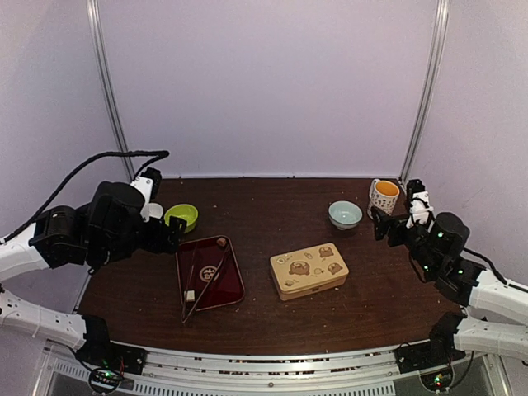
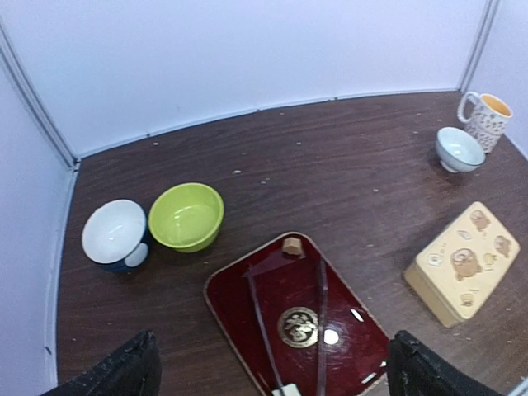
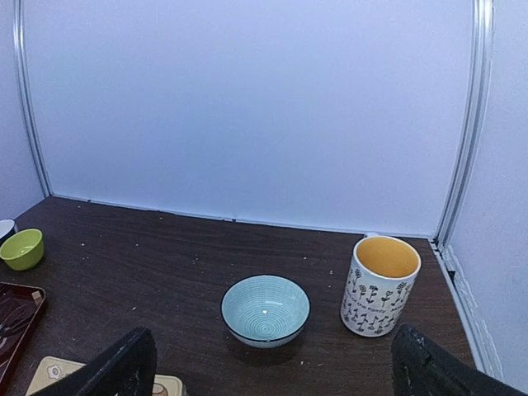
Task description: Pack the chocolate
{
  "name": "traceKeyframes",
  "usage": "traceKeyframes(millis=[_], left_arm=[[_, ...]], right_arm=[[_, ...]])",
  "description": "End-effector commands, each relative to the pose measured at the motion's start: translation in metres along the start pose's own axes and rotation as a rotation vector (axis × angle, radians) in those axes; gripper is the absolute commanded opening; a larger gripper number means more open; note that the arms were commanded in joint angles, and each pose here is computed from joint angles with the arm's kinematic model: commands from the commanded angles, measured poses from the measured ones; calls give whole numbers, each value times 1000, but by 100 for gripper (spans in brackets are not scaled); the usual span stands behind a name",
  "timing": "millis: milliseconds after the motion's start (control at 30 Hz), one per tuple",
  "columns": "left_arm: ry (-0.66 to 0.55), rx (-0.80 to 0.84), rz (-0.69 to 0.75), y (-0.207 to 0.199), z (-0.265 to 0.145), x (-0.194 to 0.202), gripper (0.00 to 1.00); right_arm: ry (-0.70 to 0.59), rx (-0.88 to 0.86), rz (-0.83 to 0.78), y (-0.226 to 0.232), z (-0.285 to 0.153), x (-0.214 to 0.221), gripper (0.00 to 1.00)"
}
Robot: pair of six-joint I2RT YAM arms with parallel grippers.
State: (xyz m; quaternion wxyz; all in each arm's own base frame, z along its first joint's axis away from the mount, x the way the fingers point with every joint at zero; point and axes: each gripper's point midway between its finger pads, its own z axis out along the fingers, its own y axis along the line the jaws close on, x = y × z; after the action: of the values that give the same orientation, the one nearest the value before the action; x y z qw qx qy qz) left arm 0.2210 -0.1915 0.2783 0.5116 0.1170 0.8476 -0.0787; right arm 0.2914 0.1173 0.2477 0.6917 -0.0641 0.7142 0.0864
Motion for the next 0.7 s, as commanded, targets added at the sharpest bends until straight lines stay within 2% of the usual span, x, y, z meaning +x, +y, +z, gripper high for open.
traceKeyframes(millis=[0, 100, 200, 333, 433, 667], left_arm=[[-50, -112, -14, 44, 18, -5, 98], [-85, -133, -54, 68, 29, -11, 98], [-111, -216, -4, 86, 37, -13, 98], [-63, -275, 9, 114, 54, -12, 98], [-47, -298, -22, 137, 63, -11, 98], [-106, -402, -64, 187, 69, -16, 98]], right_arm=[[-35, 157, -94, -36, -13, -6, 100], [-57, 236, -91, -58, -25, 13, 100], [-112, 287, -87, -74, -34, 28, 100], [-176, 351, -47, -94, -42, 41, 97], [-147, 355, -61, -98, -34, 46, 97], [-158, 373, -53, -109, -26, 46, 98]])
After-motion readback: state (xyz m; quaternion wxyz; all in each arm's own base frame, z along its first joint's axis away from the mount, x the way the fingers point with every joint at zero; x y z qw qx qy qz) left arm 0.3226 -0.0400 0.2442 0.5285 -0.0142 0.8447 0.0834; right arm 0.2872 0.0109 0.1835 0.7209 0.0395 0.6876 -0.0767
